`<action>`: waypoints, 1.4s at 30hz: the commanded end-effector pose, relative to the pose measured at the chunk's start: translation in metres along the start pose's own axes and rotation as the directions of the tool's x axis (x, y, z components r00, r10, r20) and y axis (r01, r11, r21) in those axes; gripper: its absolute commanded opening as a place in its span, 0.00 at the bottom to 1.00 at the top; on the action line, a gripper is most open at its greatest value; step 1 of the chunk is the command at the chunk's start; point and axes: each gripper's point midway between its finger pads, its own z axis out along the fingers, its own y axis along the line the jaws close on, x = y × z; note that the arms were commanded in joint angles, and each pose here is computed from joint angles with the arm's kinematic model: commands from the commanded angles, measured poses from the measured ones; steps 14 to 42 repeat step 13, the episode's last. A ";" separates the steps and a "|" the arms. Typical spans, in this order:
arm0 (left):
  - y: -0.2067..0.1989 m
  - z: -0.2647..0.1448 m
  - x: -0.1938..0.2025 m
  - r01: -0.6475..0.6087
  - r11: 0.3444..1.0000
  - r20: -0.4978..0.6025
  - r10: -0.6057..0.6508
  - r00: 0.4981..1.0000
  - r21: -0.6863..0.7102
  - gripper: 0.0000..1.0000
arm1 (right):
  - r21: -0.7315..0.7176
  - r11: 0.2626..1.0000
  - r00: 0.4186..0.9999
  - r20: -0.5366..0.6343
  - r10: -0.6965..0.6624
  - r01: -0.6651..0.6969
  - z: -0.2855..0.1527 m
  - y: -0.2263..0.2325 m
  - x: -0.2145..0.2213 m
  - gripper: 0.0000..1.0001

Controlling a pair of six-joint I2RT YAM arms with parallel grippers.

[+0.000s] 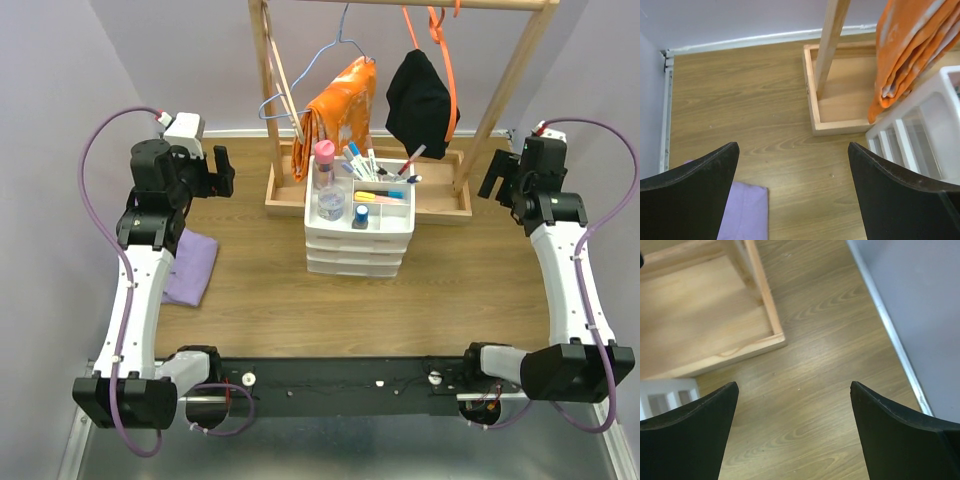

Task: Sort the stationery into containers
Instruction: Reset both arms

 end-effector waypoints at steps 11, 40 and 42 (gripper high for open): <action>0.008 0.015 -0.002 -0.009 1.000 -0.046 0.008 0.999 -0.019 0.99 | 0.071 0.996 0.994 0.095 0.051 -0.058 -0.017 -0.013 -0.040 1.00; 0.008 0.016 -0.002 -0.013 1.000 -0.050 0.012 0.999 -0.018 0.99 | 0.067 0.996 0.994 0.097 0.055 -0.062 -0.016 -0.012 -0.040 1.00; 0.008 0.016 -0.002 -0.013 1.000 -0.050 0.012 0.999 -0.018 0.99 | 0.067 0.996 0.994 0.097 0.055 -0.062 -0.016 -0.012 -0.040 1.00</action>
